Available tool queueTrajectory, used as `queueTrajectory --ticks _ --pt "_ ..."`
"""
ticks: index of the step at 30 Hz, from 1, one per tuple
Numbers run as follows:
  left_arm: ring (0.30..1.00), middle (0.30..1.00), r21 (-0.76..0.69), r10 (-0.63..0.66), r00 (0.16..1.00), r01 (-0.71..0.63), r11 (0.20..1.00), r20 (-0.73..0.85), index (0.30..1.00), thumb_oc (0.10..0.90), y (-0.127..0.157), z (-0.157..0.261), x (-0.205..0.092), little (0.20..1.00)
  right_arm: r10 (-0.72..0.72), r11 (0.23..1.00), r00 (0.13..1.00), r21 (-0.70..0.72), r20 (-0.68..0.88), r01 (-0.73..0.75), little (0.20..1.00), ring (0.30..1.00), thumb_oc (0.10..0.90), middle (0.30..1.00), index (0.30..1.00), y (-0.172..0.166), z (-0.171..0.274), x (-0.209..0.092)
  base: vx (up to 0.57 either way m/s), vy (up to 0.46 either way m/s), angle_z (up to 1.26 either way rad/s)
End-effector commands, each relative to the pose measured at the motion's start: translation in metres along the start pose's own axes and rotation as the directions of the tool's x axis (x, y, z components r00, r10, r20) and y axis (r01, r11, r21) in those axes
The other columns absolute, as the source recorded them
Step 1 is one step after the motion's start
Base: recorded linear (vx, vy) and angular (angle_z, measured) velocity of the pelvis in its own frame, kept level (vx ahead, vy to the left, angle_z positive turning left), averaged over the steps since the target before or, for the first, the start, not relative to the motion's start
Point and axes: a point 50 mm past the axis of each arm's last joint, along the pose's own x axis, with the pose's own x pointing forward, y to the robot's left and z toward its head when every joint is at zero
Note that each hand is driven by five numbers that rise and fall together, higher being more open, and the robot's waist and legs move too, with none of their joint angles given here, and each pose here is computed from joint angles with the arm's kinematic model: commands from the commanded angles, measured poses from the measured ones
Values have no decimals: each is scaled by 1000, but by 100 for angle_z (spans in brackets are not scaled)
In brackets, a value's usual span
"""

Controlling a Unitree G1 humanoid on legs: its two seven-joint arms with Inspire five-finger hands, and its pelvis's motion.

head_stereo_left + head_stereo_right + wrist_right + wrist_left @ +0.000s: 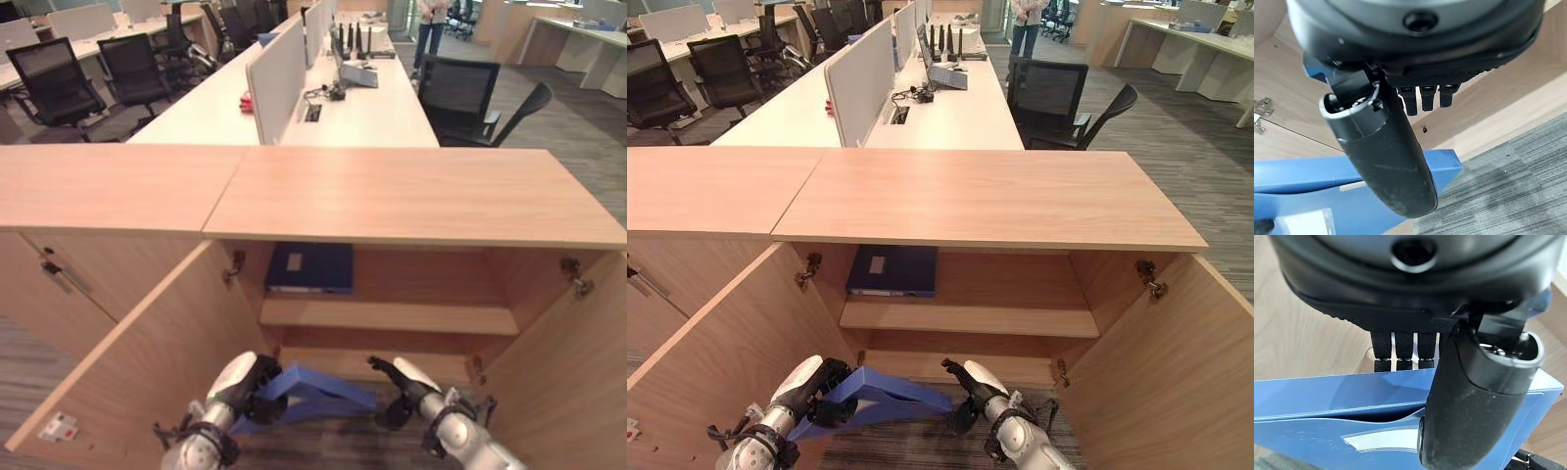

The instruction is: Put the empty folder in the office cabinet

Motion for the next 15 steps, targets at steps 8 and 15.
queueTrajectory --ticks 8,15 --pt "300 300 -53 156 879 -149 987 449 300 400 50 87 10 300 -87 994 964 -37 252 100 900 900 800 900 900 -29 58 17 0 0 0" --pt "300 300 -109 105 813 -51 993 573 300 400 45 119 9 300 -53 997 958 -33 280 65 900 900 800 900 900 -19 67 21 0 0 0"
